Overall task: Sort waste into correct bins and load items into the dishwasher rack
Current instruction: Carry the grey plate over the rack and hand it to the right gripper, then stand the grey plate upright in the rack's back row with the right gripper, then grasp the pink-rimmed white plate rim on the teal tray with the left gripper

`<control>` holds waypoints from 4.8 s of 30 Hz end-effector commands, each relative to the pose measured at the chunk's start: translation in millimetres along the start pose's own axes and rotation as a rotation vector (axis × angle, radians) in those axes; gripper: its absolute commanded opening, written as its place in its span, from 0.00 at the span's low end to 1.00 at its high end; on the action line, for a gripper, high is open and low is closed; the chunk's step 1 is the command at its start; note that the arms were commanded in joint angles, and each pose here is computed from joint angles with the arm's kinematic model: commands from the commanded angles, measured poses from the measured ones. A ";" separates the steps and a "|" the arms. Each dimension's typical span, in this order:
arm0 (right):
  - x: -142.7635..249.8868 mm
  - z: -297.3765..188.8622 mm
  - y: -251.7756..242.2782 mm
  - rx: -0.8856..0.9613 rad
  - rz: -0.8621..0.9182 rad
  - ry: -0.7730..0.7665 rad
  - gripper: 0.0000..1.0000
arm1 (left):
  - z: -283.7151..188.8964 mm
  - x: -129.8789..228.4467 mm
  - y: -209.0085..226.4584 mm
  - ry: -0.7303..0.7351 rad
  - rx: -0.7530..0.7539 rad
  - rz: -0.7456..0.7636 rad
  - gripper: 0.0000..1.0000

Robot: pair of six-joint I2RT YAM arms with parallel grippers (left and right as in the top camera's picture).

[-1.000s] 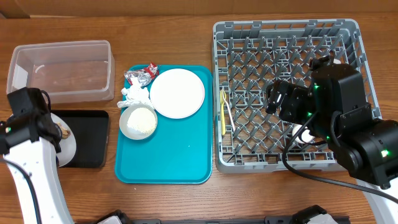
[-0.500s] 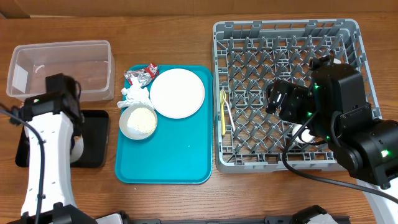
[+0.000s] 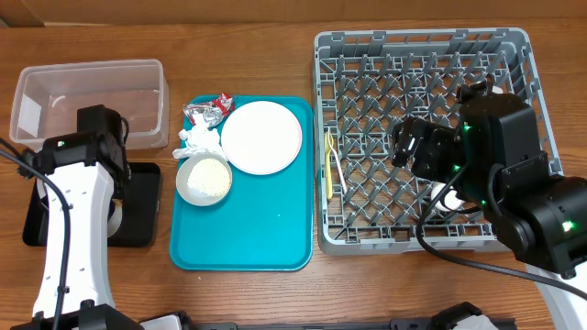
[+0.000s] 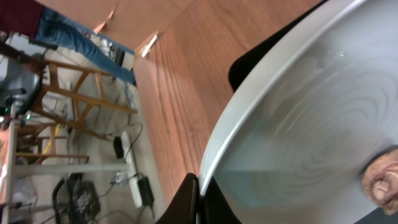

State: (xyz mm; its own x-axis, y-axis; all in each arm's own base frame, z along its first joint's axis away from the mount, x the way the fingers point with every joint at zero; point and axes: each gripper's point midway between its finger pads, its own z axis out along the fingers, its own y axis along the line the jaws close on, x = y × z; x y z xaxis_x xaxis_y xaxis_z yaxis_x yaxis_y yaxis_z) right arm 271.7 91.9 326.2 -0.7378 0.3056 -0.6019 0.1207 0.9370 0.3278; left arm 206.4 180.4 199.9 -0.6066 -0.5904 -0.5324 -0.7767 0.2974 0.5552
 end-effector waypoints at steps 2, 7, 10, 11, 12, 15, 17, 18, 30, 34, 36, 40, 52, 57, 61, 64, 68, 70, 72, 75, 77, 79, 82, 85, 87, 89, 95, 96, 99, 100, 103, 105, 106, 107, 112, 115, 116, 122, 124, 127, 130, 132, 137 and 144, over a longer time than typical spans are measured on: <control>-6.2 -4.6 0.1 -0.003 0.003 -0.023 1.00 | -12.7 -17.3 -3.5 -0.070 0.016 -0.013 0.04; -3.5 -5.2 -1.9 0.004 0.002 -0.014 1.00 | -7.9 -6.8 -13.8 -0.020 0.014 0.097 0.04; -3.9 -5.5 -1.6 0.002 0.002 -0.016 1.00 | -4.8 -18.2 -21.4 -0.068 0.000 0.071 0.04; -3.9 -5.5 -1.6 0.002 0.002 -0.016 1.00 | -4.3 -17.0 -20.2 -0.060 -0.014 0.179 0.04; -3.6 -5.5 -1.8 0.003 0.002 -0.014 1.00 | -5.1 -13.3 -16.4 -0.046 -0.027 0.229 0.04; -4.5 -5.5 -1.2 0.001 0.002 -0.018 1.00 | -11.6 -13.5 -8.1 -0.056 -0.049 0.177 0.04; -5.7 -5.5 -0.4 -0.002 0.003 -0.023 1.00 | -17.2 -21.9 -1.8 -0.095 -0.077 0.176 0.04; -5.7 -5.5 -0.4 -0.002 0.003 -0.023 1.00 | -20.8 -26.0 -0.3 -0.103 -0.073 0.164 0.04; -6.1 -15.8 5.0 -0.049 -0.027 -0.041 1.00 | -83.7 -24.9 -56.7 0.063 0.494 0.298 0.04; 1.7 -29.6 46.7 -0.294 -0.244 -0.020 1.00 | -169.9 -12.2 -114.3 0.032 1.109 0.553 0.04; 8.3 -37.8 67.3 -0.422 -0.328 -0.003 1.00 | -218.7 -3.9 -126.1 0.028 1.395 0.603 0.04; 17.7 -47.9 92.8 -0.589 -0.413 0.026 0.96 | -264.8 12.7 -130.4 0.023 1.615 0.679 0.04; 23.1 -11.0 107.3 -0.634 -0.478 0.120 0.86 | -333.5 71.7 -133.8 -0.055 1.786 0.950 0.04; 22.0 -2.7 108.6 -0.629 -0.477 0.131 0.67 | -348.4 83.2 -129.6 -0.071 1.828 0.992 0.04; 20.4 -1.0 109.8 -0.630 -0.478 0.126 0.21 | -365.9 86.0 -120.2 -0.119 1.895 1.005 0.04; 20.3 -1.2 109.9 -0.630 -0.478 0.125 0.04 | -372.2 80.8 -112.4 -0.165 1.913 0.986 0.04; 11.3 6.4 97.3 -0.533 -0.468 0.088 0.04 | -378.1 74.6 -101.0 -0.231 1.923 0.964 0.70; -3.2 11.9 76.8 -0.396 -0.425 0.035 0.04 | -369.4 67.9 -99.0 -0.277 1.850 0.942 0.98; -19.0 15.6 52.1 -0.252 -0.364 -0.020 0.04 | -358.3 60.9 -96.9 -0.315 1.766 0.919 1.00; -46.2 17.7 -7.4 0.039 -0.234 -0.109 0.04 | -349.3 50.7 -88.0 -0.377 1.684 0.881 1.00; -58.1 17.0 -41.0 0.175 -0.189 -0.137 0.04 | -352.6 47.7 -79.1 -0.410 1.690 0.864 1.00; -69.4 16.5 -67.3 0.270 -0.146 -0.161 0.04 | -357.0 44.9 -70.9 -0.445 1.703 0.848 1.00; -84.7 20.9 -94.9 0.361 -0.173 -0.172 0.04 | -362.0 41.7 -61.8 -0.485 1.717 0.830 1.00; -93.4 35.2 -108.4 0.403 -0.260 -0.140 0.05 | -363.1 41.5 -57.4 -0.496 1.720 0.825 1.00; -94.4 50.4 -117.3 0.431 -0.326 -0.091 0.06 | -363.5 42.6 -56.9 -0.490 1.725 0.826 1.00; -94.6 65.4 -133.7 0.502 -0.369 -0.036 0.06 | -363.4 43.1 -57.0 -0.486 1.727 0.828 1.00; -97.6 110.0 -178.7 0.726 -0.381 0.067 0.05 | -362.1 44.5 -56.8 -0.479 1.724 0.832 1.00; -97.1 114.4 -182.8 0.747 -0.390 0.081 0.06 | -361.9 44.6 -56.8 -0.477 1.724 0.832 1.00; -93.5 126.1 -188.8 0.769 -0.398 0.113 0.06 | -361.1 45.5 -56.7 -0.472 1.722 0.835 1.00; -92.3 129.1 -189.7 0.770 -0.399 0.122 0.06 | -360.7 45.8 -56.6 -0.470 1.721 0.835 1.00; -84.1 144.6 -185.8 0.713 -0.400 0.159 0.06 | -360.1 46.4 -56.6 -0.467 1.720 0.837 1.00; -77.2 154.3 -179.1 0.649 -0.396 0.183 0.24 | -360.1 46.4 -56.6 -0.467 1.720 0.837 1.00; -76.3 155.1 -178.3 0.644 -0.389 0.184 0.38 | -360.1 46.4 -56.6 -0.467 1.720 0.837 1.00; -77.4 154.1 -179.0 0.652 -0.380 0.177 0.42 | -360.1 46.5 -56.6 -0.465 1.720 0.837 1.00; -96.3 127.2 -169.4 0.654 -0.326 0.102 0.60 | -358.1 48.5 -56.2 -0.453 1.715 0.843 1.00; -113.5 90.4 -156.5 0.642 -0.243 0.022 0.65 | -357.9 49.0 -56.1 -0.450 1.716 0.844 1.00; -120.4 66.8 -146.0 0.612 -0.198 -0.017 0.65 | -358.2 50.7 -55.5 -0.443 1.722 0.849 1.00; -104.1 8.0 -45.9 0.068 -0.162 -0.026 0.76 | -354.5 58.5 -62.9 -0.348 1.729 0.851 1.00; -93.9 -7.2 -25.2 -0.052 -0.166 -0.018 0.76 | -335.3 55.4 -77.0 -0.245 1.625 0.787 1.00; -80.4 -26.9 -3.9 -0.179 -0.172 -0.005 0.76 | -291.2 55.3 -102.3 -0.025 1.389 0.645 0.97; -69.4 -39.3 9.4 -0.263 -0.173 0.016 0.76 | -276.8 77.1 -129.3 0.160 1.331 0.657 0.84; -64.2 -41.9 11.6 -0.280 -0.170 0.034 0.75 | -267.6 88.4 -149.2 0.232 1.274 0.662 0.80; -49.9 -40.7 5.8 -0.260 -0.150 0.096 0.75 | -251.3 108.9 -193.9 0.359 1.139 0.599 0.69; -37.5 -41.5 1.8 -0.247 -0.137 0.148 0.74 | -214.2 131.3 -212.1 0.488 0.858 0.417 0.71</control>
State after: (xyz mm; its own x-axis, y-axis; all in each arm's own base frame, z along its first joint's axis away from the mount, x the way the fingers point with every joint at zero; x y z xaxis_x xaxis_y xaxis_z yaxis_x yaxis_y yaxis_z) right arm 275.7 72.5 377.3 -0.8248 0.1356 -0.5490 -0.1290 0.9001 0.4161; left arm 329.3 -134.8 169.1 -0.9536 -0.3010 -0.0115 -0.2912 0.9309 -0.2206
